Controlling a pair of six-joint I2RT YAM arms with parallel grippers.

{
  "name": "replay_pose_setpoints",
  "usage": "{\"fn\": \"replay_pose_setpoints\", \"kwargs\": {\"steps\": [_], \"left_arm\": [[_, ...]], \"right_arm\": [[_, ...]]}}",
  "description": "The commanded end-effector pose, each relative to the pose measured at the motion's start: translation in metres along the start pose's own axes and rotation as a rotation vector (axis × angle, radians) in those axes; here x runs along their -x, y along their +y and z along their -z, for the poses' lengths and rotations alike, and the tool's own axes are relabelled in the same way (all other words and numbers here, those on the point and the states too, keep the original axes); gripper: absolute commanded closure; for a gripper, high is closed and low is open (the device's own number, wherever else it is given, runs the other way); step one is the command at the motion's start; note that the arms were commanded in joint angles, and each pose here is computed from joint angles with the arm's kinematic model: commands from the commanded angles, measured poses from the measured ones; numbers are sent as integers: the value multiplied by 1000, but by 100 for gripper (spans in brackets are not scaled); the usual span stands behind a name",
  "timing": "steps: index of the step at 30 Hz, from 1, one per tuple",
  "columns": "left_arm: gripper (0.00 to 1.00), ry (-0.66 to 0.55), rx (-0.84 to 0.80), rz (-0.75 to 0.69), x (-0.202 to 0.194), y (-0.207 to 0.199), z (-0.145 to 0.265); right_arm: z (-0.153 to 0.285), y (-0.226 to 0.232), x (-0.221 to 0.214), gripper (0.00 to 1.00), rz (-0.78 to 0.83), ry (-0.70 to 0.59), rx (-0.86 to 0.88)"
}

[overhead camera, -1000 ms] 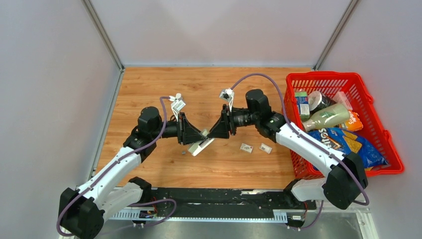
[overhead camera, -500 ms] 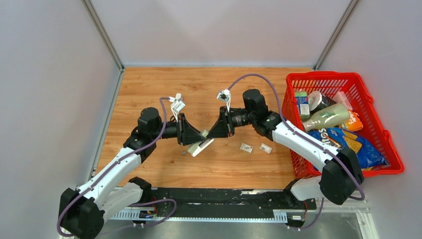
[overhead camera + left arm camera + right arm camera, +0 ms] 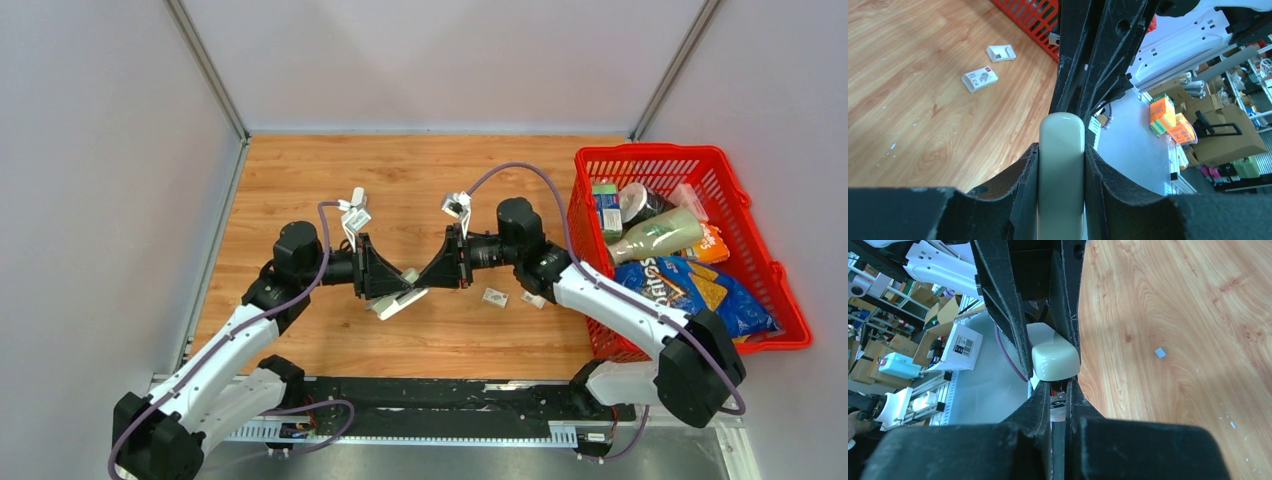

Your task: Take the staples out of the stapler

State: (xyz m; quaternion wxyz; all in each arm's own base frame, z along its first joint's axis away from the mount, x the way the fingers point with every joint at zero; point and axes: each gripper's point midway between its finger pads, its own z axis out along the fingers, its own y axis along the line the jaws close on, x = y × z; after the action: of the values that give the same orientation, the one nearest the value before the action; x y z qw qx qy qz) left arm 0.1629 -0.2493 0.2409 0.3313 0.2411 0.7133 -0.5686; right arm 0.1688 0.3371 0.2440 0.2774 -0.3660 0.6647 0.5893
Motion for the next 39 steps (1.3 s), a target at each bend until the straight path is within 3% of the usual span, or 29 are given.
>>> {"fn": "replay_pose_setpoints", "kwargs": {"steps": [1,39], "left_arm": [[100,-144,26,-158,39,-10,8],[100,-306,123,-210,78,-17,24]], "right_arm": [[6,12,-25,100,-84,17,20],[-37,35,-76,100,-149,69,91]]}}
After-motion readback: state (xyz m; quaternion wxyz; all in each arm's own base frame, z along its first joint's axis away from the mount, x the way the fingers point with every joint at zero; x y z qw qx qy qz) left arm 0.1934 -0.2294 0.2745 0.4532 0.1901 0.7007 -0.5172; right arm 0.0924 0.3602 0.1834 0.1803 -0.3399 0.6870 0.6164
